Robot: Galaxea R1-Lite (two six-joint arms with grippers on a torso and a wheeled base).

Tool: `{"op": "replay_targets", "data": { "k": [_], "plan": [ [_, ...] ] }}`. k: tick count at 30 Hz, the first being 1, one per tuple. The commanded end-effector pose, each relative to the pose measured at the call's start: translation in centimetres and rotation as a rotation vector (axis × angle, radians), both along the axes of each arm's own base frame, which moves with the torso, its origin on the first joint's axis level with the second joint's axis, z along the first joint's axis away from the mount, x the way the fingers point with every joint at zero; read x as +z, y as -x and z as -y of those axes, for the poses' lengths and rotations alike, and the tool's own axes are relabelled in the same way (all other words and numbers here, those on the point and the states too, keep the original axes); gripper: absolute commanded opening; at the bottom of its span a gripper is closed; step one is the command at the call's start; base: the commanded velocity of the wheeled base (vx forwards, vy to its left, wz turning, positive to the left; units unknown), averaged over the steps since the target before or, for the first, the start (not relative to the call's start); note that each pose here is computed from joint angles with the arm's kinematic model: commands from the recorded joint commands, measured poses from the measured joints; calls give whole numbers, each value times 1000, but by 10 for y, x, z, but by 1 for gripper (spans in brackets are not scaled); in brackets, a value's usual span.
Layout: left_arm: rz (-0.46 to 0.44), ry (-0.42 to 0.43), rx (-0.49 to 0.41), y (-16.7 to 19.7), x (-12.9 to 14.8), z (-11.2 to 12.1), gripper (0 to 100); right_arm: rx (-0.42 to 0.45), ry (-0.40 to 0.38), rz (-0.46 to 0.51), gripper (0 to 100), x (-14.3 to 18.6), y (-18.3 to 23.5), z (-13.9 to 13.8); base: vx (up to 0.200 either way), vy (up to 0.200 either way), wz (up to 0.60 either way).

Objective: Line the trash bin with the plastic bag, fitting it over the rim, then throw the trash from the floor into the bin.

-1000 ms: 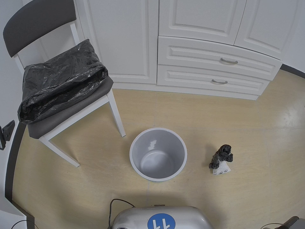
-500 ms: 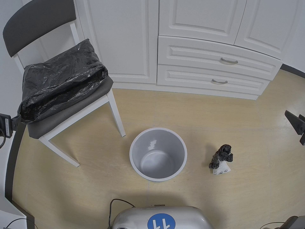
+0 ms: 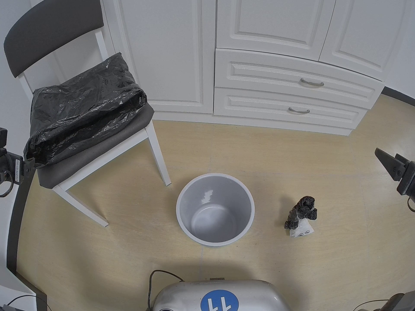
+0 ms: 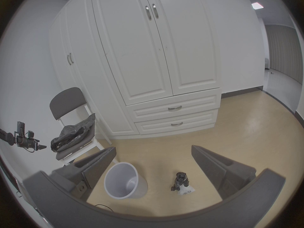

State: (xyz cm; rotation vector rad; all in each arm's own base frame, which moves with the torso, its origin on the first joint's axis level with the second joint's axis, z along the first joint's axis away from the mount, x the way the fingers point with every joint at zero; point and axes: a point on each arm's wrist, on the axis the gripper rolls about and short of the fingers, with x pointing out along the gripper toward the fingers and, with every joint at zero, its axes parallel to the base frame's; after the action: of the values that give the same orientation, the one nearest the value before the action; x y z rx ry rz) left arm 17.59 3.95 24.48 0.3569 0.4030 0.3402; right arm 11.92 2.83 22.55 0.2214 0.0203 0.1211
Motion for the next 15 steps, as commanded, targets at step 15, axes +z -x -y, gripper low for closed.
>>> {"op": "replay_targets", "data": {
  "k": [15],
  "plan": [
    [-94,22,92,-63,-41,-73,100,23,-43,-94,100,-19,-30,-12,0,0,0]
  ]
}}
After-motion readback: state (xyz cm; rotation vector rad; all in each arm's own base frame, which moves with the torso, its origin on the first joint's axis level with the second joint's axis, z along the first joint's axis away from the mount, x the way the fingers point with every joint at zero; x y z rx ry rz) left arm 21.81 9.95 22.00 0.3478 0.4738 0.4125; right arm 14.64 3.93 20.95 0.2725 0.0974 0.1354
